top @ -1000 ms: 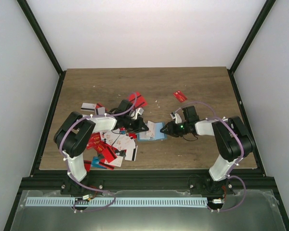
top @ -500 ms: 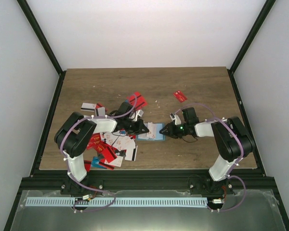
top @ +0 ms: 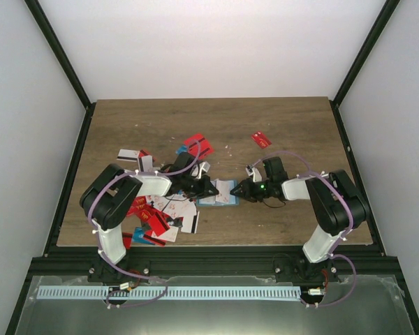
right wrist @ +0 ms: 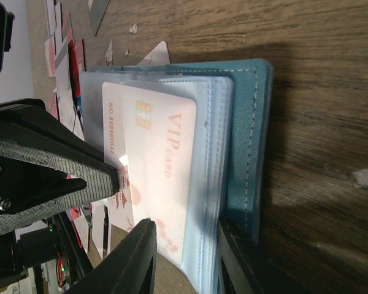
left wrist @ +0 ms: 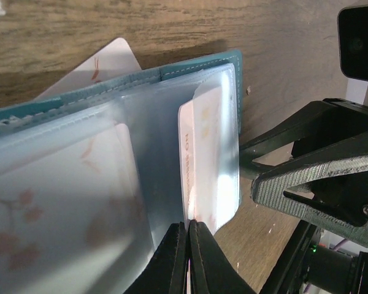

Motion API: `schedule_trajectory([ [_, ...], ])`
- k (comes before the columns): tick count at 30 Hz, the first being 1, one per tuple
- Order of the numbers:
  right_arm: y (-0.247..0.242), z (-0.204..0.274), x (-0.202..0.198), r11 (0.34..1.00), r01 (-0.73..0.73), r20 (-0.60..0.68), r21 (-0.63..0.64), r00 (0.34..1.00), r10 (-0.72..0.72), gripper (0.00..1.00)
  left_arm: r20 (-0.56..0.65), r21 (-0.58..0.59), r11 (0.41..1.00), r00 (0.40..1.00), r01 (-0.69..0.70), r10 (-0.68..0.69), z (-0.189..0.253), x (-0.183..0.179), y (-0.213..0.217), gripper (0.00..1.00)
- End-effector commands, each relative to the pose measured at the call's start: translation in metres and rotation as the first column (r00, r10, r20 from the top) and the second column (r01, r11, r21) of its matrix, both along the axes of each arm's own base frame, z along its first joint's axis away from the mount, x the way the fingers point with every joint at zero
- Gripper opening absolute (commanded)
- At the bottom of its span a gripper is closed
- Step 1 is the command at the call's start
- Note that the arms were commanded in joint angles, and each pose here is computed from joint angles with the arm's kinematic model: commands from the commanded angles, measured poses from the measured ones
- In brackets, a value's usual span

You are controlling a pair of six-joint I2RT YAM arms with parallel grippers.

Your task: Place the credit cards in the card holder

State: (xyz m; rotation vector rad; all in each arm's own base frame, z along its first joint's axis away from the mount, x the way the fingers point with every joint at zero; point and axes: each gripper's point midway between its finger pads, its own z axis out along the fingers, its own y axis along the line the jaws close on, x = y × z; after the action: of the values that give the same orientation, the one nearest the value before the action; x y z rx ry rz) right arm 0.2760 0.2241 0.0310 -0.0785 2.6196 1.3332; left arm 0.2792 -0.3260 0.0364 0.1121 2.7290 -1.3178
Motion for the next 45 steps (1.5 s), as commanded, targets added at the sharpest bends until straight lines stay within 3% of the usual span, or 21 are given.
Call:
schedule_trajectory([
  [1,0.002,-0.006,-0.014,1.000,-0.010,-0.040,-0.016,0.999,0.010,0.30,-0.023,0.008,1.000,0.999,-0.027,0.027,-0.004,-0.010,-0.002,0.04],
  [23,-0.002,-0.009,-0.019,0.999,0.039,-0.067,-0.010,0.997,-0.040,0.30,-0.072,0.052,0.993,0.991,-0.107,0.111,-0.019,-0.024,-0.014,0.05],
  [34,-0.002,-0.008,-0.018,0.999,0.046,-0.063,-0.013,0.997,-0.047,0.30,-0.067,0.048,0.995,0.993,-0.089,0.093,-0.011,-0.029,-0.024,0.16],
  [45,-0.005,0.000,-0.013,0.998,0.054,-0.029,-0.032,0.998,-0.055,0.30,0.014,0.124,0.990,0.997,-0.072,0.071,0.006,-0.027,-0.014,0.45],
])
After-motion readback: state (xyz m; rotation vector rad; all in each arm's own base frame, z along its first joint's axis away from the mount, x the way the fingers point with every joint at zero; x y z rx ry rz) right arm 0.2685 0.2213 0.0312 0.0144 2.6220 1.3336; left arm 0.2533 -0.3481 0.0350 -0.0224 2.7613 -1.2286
